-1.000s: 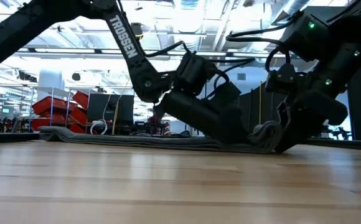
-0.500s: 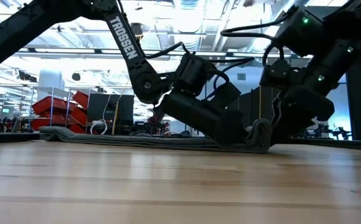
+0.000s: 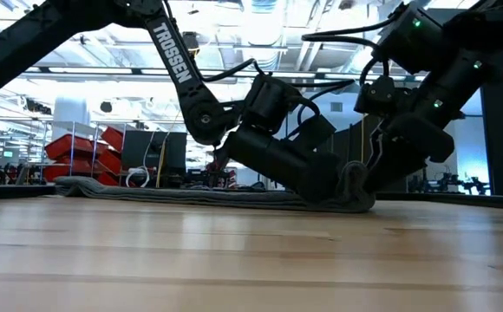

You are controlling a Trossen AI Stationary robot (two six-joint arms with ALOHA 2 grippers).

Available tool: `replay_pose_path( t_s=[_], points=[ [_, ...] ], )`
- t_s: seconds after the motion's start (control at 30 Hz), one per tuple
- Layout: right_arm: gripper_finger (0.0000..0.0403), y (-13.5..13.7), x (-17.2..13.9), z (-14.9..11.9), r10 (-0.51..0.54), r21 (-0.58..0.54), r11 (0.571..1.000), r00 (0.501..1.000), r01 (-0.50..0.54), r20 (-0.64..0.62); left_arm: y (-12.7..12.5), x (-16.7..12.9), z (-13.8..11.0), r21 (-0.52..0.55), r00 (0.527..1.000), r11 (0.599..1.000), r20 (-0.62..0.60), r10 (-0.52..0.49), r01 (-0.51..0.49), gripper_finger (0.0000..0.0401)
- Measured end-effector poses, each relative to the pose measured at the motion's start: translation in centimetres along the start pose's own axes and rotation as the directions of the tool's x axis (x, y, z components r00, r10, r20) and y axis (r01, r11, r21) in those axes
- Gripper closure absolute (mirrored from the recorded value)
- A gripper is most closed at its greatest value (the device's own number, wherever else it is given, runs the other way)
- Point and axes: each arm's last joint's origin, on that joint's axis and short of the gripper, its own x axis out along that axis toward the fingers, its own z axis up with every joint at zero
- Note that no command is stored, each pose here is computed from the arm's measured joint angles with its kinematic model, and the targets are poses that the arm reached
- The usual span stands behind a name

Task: Roll towel
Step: Roll the gray towel

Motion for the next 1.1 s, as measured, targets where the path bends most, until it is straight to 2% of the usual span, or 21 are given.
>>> replay_pose_path(
  t_s=[0.43,0.73,1.1],
  points=[
    [0.0148,-1.3,0.4,0.2,0.042,0.042,0.998,0.999,-0.041,-0.027,0.0,0.0,0.0,0.003,1.0,1.0,0.002,0.005,-0.005,0.0395],
    [0.0148,-1.8,1.6,0.2,0.063,0.022,0.998,0.997,-0.063,-0.033,0.0,-0.1,0.2,0.012,1.0,1.0,-0.008,0.004,-0.004,0.0395],
    [0.0148,-1.8,3.7,0.1,0.062,0.011,0.998,0.998,-0.062,-0.019,0.0,-2.0,2.2,0.078,0.989,0.997,-0.145,0.023,-0.012,0.0395]
  ],
)
